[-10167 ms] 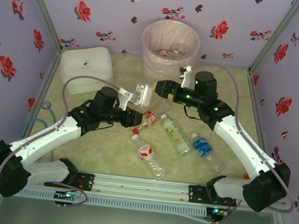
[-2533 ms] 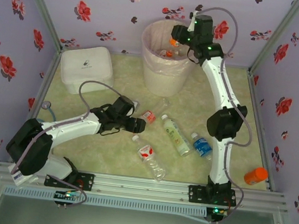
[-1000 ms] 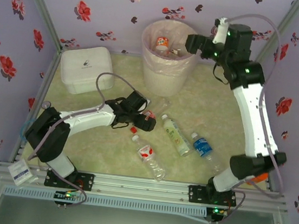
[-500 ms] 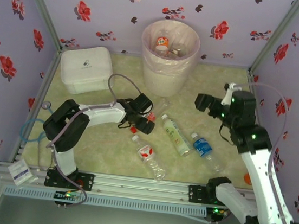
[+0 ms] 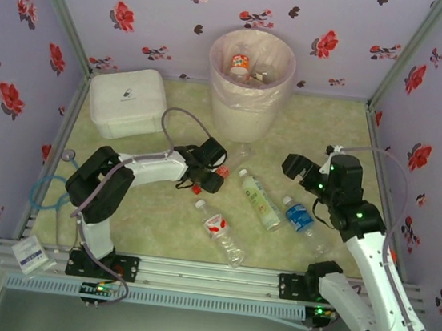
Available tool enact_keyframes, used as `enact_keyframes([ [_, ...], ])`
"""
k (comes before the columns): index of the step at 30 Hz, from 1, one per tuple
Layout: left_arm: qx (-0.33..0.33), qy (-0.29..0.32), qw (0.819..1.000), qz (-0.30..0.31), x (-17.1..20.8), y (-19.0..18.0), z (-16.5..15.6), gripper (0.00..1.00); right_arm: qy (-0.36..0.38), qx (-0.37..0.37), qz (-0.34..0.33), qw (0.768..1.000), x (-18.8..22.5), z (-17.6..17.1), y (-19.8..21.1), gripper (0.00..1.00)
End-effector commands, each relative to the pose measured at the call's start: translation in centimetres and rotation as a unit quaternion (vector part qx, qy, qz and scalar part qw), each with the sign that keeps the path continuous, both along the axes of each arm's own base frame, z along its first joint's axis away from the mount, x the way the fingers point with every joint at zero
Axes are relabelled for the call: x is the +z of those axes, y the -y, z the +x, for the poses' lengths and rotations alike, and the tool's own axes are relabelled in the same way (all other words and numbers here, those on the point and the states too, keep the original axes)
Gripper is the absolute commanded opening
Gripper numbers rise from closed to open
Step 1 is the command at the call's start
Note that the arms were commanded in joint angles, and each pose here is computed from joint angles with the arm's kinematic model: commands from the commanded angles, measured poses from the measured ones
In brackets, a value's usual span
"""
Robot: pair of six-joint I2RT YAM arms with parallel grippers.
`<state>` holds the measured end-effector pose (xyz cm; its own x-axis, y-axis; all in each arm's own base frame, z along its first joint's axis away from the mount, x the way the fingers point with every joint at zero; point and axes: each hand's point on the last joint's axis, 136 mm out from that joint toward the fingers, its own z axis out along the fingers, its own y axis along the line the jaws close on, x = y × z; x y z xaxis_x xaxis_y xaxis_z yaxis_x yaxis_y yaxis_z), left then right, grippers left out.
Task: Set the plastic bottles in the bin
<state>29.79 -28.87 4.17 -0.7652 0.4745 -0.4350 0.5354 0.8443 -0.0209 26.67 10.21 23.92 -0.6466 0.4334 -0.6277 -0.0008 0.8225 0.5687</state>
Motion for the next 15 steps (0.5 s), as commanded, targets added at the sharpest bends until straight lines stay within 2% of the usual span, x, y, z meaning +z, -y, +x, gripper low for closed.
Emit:
enact_keyframes([
  [1,0.003,0.034,0.999,-0.006,2.6,-0.5,0.4,0.42,0.023,0.017,0.045,0.999,1.7,1.0,-1.4,0.99],
  [4,0.001,0.049,0.999,-0.021,4.5,-0.7,0.2,0.41,0.023,0.035,0.075,0.996,1.8,1.6,-2.6,0.99],
  [6,-0.002,0.055,0.998,-0.035,5.8,-0.9,-0.2,0.37,0.033,0.046,0.108,0.993,2.3,2.0,-3.5,0.99],
  [10,-0.014,0.071,0.995,-0.064,8.5,-1.3,-1.4,0.35,0.065,0.079,0.178,0.979,3.7,3.1,-6.2,0.95],
  [12,-0.028,0.071,0.993,-0.093,9.8,-1.0,-2.2,0.36,0.070,0.103,0.176,0.976,3.7,3.6,-7.8,0.94],
  [15,-0.057,0.058,0.987,-0.140,11.4,0.2,-3.5,0.36,0.059,0.147,0.128,0.979,3.2,4.4,-9.9,0.95],
])
